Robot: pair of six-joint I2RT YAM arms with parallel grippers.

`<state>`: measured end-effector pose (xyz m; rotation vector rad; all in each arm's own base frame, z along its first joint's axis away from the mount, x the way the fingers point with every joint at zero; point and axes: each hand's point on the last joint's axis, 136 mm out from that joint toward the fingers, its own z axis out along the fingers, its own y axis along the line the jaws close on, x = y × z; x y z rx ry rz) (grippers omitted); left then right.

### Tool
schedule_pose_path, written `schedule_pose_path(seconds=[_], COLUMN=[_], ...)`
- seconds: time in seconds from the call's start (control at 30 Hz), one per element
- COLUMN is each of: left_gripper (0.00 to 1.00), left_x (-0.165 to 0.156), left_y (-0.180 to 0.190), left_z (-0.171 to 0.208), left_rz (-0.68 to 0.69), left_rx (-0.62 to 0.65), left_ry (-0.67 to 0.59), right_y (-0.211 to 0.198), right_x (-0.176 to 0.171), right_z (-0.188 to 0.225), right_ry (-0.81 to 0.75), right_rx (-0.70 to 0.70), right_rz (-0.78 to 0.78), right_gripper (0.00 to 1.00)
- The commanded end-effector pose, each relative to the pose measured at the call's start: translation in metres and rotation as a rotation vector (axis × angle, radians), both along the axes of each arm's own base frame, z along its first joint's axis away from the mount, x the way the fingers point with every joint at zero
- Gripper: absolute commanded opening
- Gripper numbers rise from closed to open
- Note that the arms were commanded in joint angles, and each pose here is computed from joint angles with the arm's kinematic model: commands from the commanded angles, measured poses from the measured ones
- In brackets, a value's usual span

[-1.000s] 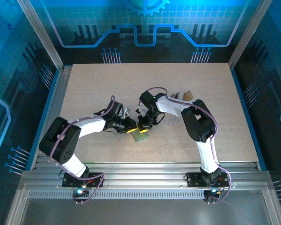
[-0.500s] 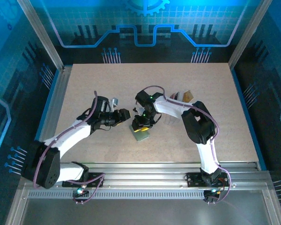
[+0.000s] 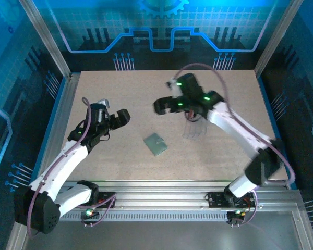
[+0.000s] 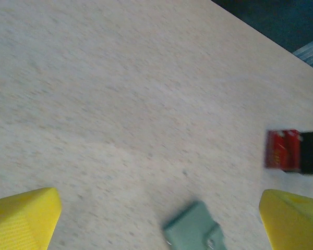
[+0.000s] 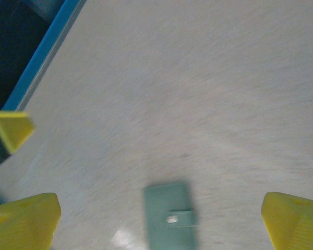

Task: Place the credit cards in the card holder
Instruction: Reset both arms

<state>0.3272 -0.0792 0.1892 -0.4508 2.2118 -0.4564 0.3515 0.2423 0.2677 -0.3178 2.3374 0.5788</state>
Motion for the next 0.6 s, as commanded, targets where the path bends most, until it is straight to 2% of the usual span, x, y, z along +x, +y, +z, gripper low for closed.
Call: schedule_pose_path(seconds=[0.0, 0.07, 0.13, 0.2, 0.3, 0.37, 0.57], left_gripper=[0.99, 0.99, 0.99, 0.99, 0.99, 0.99, 0.99], left_x=[0.005, 0.005, 0.003, 0.001, 0.003, 0.007, 0.029], left_y=[0.043, 0.056, 0.072, 0.085, 0.094, 0.097, 0.106], left_z=[-0.010, -0.012, -0.016, -0.017, -0.020, -0.024, -0.051], left_rz=[0.150, 0.201, 0.263, 0.307, 0.325, 0.324, 0.282], left_rx=[0.199, 0.250, 0.327, 0.396, 0.481, 0.531, 0.607], left_ry=[-0.061, -0.104, -0.130, -0.149, -0.173, -0.185, -0.209], right_y=[-0.114, -0.163, -0.203, -0.226, -0.240, -0.241, -0.248], right_x=[0.020, 0.016, 0.006, -0.002, -0.007, -0.005, 0.021], right_z=[-0.016, -0.022, -0.037, -0.054, -0.071, -0.082, -0.135], right_ry=[-0.142, -0.215, -0.235, -0.287, -0.480, -0.549, -0.420], right_rx=[-0.224, -0.269, -0.258, -0.286, -0.387, -0.420, -0.461], right_rz=[-0.393, -0.518, -0.622, -0.668, -0.651, -0.620, -0.583], right_gripper=[1.00, 1.00, 1.00, 1.00, 1.00, 1.00, 1.00])
